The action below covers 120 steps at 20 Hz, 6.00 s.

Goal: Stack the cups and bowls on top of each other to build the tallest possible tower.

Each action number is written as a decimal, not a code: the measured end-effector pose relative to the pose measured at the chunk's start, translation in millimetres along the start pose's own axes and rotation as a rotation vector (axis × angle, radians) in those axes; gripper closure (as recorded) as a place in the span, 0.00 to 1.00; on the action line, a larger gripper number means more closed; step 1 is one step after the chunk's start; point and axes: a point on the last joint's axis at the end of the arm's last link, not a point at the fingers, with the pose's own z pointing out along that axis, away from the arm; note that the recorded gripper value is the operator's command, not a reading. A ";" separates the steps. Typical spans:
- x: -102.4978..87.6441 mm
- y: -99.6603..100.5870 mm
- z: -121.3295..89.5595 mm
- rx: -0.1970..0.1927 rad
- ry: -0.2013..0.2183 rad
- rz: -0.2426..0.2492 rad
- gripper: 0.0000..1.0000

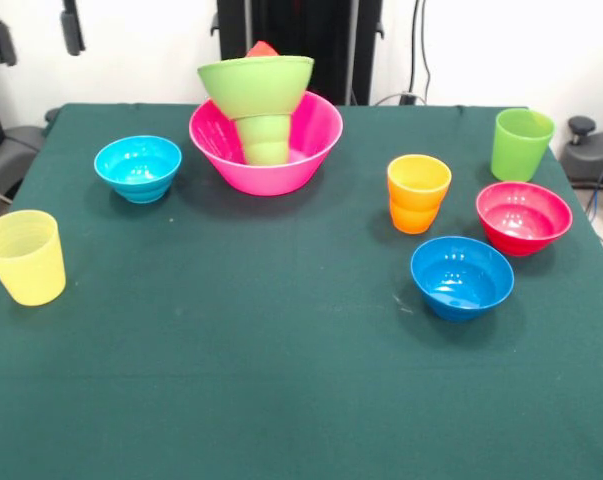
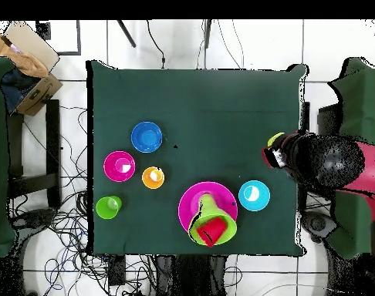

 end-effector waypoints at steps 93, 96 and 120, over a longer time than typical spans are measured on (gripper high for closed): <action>-75.3 214.1 7.1 0.104 -0.008 -0.006 0.00; -78.7 221.4 20.5 0.115 -0.031 0.024 0.00; -76.8 295.7 74.2 0.105 0.052 0.051 0.00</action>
